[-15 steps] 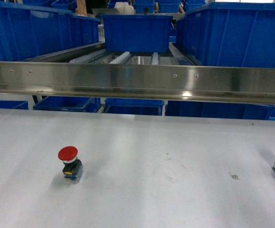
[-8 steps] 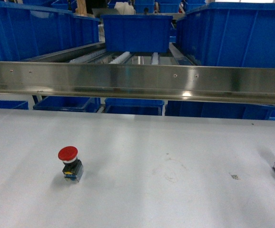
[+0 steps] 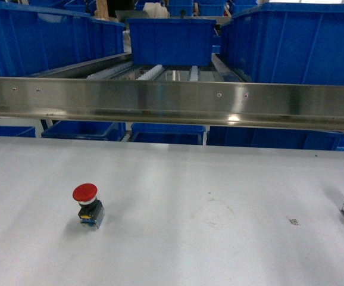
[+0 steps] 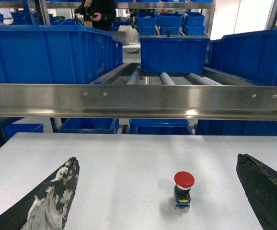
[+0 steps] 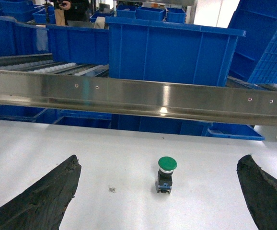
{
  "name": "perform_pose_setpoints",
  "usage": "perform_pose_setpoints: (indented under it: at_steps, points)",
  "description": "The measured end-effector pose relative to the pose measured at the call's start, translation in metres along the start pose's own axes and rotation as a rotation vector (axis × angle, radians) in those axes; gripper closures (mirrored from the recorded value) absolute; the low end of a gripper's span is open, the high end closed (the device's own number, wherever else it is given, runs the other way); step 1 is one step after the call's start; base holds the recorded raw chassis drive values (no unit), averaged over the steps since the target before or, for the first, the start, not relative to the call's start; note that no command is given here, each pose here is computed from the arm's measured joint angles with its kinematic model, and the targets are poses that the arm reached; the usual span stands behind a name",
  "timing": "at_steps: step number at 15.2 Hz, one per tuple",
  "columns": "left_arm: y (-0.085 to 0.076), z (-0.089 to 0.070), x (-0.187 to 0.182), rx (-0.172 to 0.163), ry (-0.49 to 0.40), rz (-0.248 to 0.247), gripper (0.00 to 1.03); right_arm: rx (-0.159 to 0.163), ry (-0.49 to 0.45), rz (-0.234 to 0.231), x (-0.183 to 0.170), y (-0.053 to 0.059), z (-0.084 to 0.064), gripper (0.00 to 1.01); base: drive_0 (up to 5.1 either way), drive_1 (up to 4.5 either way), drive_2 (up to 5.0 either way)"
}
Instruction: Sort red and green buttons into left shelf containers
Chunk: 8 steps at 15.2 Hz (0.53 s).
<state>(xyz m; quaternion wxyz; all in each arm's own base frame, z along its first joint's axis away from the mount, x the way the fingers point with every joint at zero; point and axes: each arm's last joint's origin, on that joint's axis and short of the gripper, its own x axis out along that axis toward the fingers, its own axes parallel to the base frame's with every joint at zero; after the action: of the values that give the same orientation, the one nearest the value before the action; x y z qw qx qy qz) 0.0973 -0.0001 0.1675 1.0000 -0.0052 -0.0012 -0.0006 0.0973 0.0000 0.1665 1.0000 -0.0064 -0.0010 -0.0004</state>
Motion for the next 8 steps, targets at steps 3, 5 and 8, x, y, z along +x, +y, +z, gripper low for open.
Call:
perform_pose_setpoints:
  at_steps: [3,5,8]
  points:
    - [0.000,0.000,0.000,0.000,0.000,0.000,0.05,-0.001,-0.011,0.007,0.000,0.000,0.001,0.03,0.0,0.00,0.0]
    - [-0.003,0.002,0.001,-0.003,-0.022,-0.004,0.05,0.004,-0.062,0.015,0.007,-0.007,0.007,0.03,0.0,0.00,0.0]
    - [-0.006,0.005,0.008,-0.011,-0.036,-0.009,0.05,0.017,-0.061,0.005,0.017,-0.011,0.008,0.03,0.0,0.00,0.0]
